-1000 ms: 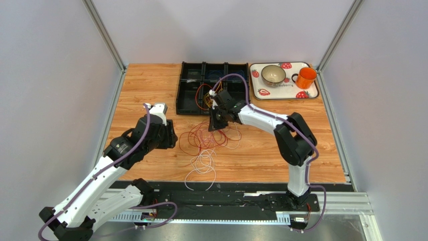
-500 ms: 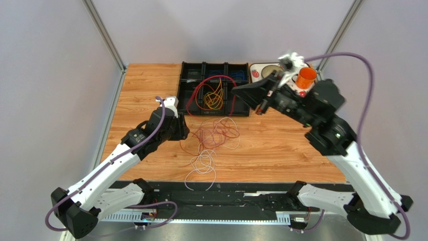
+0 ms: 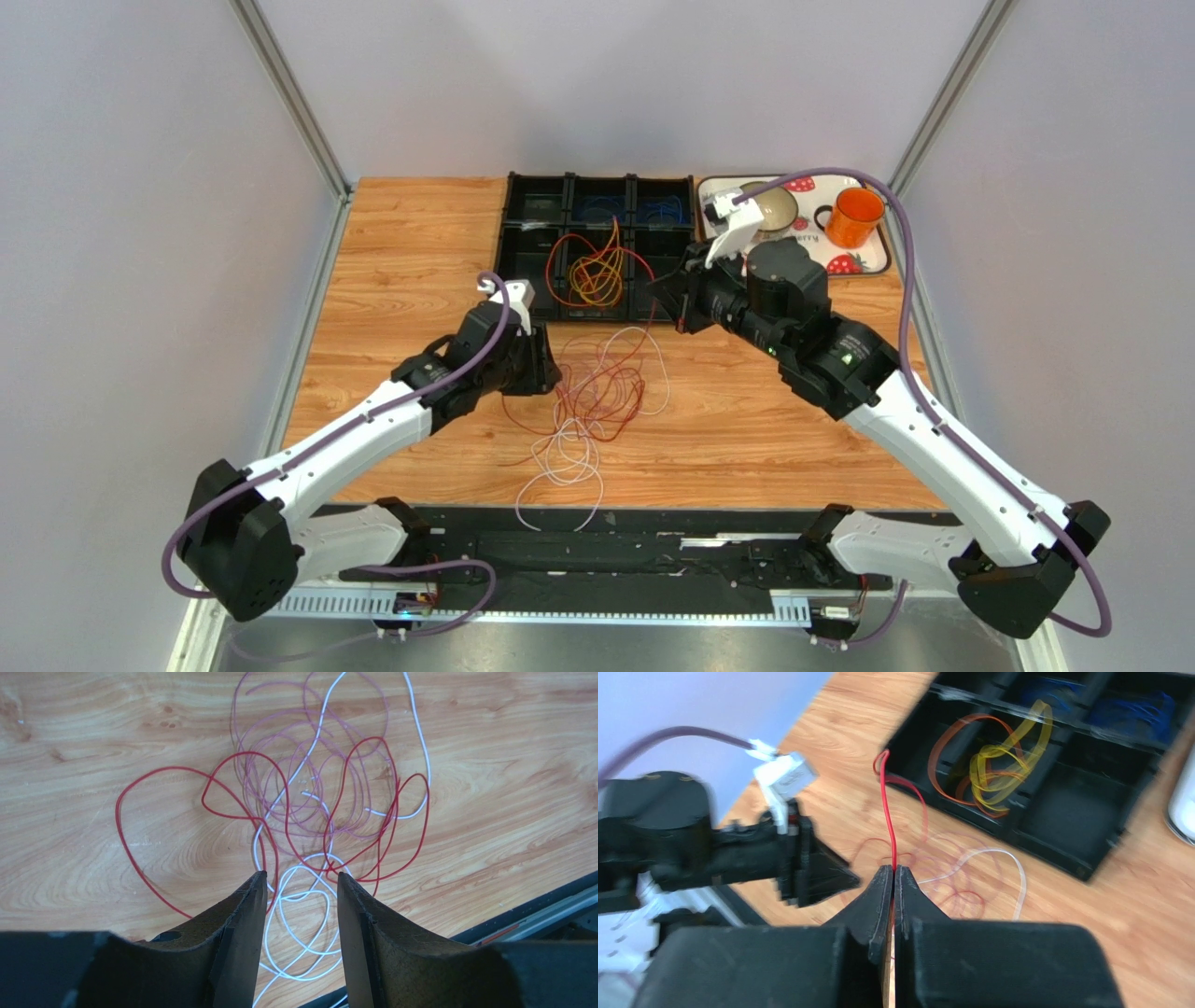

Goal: Untangle the cables
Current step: Untie the cable.

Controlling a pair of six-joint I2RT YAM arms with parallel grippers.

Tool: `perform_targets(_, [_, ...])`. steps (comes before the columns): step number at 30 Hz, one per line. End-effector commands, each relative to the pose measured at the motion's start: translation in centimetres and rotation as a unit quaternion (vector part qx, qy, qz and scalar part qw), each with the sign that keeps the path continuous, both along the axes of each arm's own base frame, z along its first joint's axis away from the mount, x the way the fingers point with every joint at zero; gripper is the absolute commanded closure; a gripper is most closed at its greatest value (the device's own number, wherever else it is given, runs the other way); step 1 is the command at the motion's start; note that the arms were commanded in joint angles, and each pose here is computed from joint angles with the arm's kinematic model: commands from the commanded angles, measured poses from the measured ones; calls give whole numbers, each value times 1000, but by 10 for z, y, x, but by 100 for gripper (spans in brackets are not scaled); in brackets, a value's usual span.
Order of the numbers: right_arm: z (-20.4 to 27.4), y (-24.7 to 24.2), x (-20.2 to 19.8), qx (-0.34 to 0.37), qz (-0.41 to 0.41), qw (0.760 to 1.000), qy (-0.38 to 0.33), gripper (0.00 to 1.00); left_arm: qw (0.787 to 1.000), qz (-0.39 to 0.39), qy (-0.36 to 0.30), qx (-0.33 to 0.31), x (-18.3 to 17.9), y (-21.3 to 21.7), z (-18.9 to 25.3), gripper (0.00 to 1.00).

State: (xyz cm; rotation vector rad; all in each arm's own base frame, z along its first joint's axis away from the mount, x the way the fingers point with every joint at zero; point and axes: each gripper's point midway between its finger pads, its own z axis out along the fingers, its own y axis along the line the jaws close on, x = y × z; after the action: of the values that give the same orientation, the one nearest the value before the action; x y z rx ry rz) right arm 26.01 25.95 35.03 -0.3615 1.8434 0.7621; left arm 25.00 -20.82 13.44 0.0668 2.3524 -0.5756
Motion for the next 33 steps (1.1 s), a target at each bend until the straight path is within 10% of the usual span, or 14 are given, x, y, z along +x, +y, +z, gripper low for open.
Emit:
perform_targets(1, [-41,-40,10,-27,-116,992,37,100,1000,9,-16,-5,6,-2,23,50])
perform_targets(6, [-136,-117,-2,-124,-288,942,119,100,999,15,-22,43,-4,23,44,50])
perform_targets(15, [-150,-237,-1,-98,-527,836,119,96,999,-16,-31,25,-11,15,48,50])
perform_targets(16, [-156,-243,1,-95,-536,828,133,85,999,-22,-25,14,-12,10,45,50])
perform_targets(17, [-163,-247,2,-95,-538,825,148,45,999,-35,-18,1,-14,3,43,50])
perform_targets(19, [-177,-246,10,-94,-523,827,182,5,999,-34,-8,4,-13,1,32,50])
perform_targets(20, [-178,-243,12,-94,-518,829,188,0,999,-35,-4,8,-13,2,30,51])
perform_targets(33, [-202,-99,10,-52,-235,937,252,17,993,-42,-29,105,-47,60,91,48])
